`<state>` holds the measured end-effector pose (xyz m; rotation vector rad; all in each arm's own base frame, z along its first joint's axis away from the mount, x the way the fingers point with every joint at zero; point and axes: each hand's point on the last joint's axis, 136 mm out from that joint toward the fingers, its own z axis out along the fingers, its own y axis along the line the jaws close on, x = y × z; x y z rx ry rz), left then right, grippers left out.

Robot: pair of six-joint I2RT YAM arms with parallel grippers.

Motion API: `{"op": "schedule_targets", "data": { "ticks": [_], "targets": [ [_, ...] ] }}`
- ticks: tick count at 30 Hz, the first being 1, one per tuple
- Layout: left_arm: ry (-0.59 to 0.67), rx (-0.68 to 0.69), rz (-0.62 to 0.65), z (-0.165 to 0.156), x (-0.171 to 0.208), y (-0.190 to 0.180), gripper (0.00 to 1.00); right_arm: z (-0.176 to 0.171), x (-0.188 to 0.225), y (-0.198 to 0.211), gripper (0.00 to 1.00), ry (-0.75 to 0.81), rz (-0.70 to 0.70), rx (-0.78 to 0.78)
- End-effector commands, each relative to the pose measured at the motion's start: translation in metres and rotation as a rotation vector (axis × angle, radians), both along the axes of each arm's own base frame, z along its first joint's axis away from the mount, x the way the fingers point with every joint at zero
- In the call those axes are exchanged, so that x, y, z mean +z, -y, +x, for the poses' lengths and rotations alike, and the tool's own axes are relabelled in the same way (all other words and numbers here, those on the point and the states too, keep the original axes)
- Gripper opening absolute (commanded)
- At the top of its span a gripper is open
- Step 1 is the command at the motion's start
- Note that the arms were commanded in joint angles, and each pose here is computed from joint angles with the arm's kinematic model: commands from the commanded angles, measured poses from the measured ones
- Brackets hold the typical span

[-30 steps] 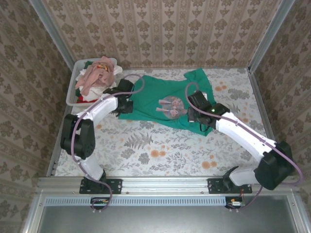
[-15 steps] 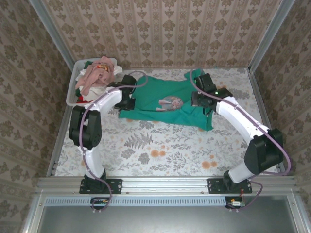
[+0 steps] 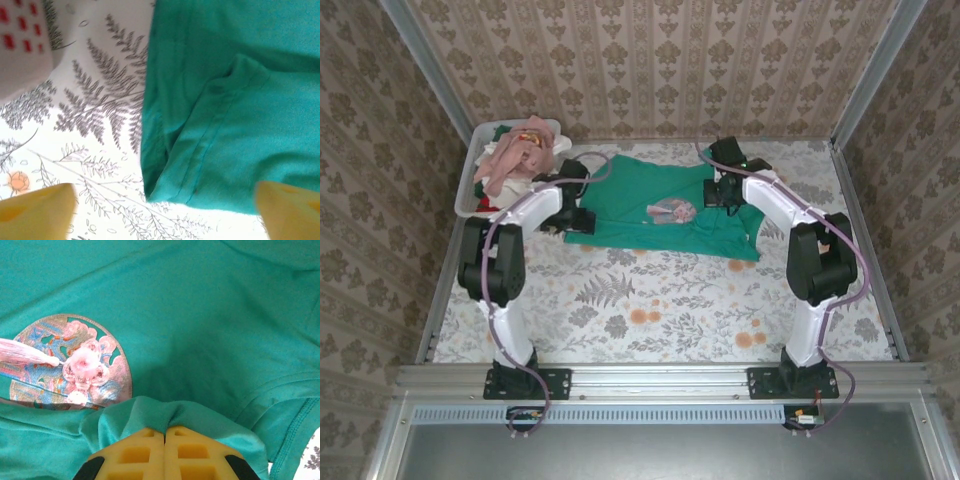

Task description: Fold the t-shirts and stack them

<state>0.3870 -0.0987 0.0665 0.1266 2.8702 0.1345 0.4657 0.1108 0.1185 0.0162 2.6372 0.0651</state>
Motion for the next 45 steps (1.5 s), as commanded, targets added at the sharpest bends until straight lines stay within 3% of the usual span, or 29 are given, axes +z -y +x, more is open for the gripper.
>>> {"op": "schedule_targets", "data": {
  "ticks": [1, 8, 10, 13, 16, 17, 20, 22, 25, 30, 33, 37, 40, 43, 45],
  "targets": [
    [0.058, 0.004, -0.095, -0.01, 0.009, 0.004, 1.0, 0.013, 0.011, 0.007, 0.01, 0.013, 0.0, 0.005],
    [0.029, 0.007, -0.151, -0.021, -0.012, 0.013, 1.0, 0.03, 0.007, 0.009, 0.07, 0.006, 0.005, 0.008],
    [0.024, 0.003, -0.152, -0.018, -0.017, 0.015, 0.97, 0.034, 0.006, 0.009, 0.18, -0.004, 0.0, 0.02],
    [0.002, 0.0, -0.156, -0.015, -0.024, 0.018, 0.85, 0.034, 0.018, 0.011, 0.39, -0.01, -0.018, 0.028],
    [-0.022, 0.008, -0.149, -0.012, -0.031, 0.017, 0.73, 0.023, 0.042, 0.018, 0.72, 0.025, -0.043, 0.016],
    [-0.028, 0.012, -0.147, -0.011, -0.033, 0.016, 0.71, 0.014, 0.05, 0.02, 0.76, 0.036, -0.054, 0.013],
    [-0.03, 0.014, -0.153, -0.006, -0.035, 0.018, 0.64, -0.024, 0.062, 0.019, 0.77, 0.062, -0.07, 0.021],
    [-0.031, 0.016, -0.145, -0.005, -0.036, 0.017, 0.57, -0.057, 0.048, 0.006, 0.78, 0.06, -0.065, 0.045],
    [-0.043, 0.019, -0.147, -0.005, -0.038, 0.015, 0.34, -0.102, 0.004, -0.011, 0.79, 0.006, -0.112, 0.071],
    [-0.065, 0.021, -0.147, -0.023, -0.036, 0.009, 0.1, -0.109, -0.049, -0.015, 0.76, -0.081, -0.099, 0.044],
    [-0.072, 0.043, -0.163, -0.04, -0.038, 0.005, 0.07, -0.102, -0.066, -0.013, 0.74, -0.138, -0.149, 0.031],
    [-0.076, 0.065, -0.174, -0.055, -0.04, -0.002, 0.16, -0.105, -0.079, -0.008, 0.74, -0.169, -0.192, 0.015],
    [-0.072, 0.078, -0.178, -0.059, -0.04, -0.009, 0.14, -0.104, -0.088, 0.006, 0.72, -0.213, -0.271, -0.014],
    [-0.07, 0.08, -0.18, -0.058, -0.04, -0.013, 0.12, -0.104, -0.095, 0.017, 0.66, -0.258, -0.352, -0.022],
    [-0.069, 0.073, -0.185, -0.058, -0.041, -0.013, 0.1, -0.107, -0.095, 0.021, 0.57, -0.27, -0.369, -0.022]
  ]
}}
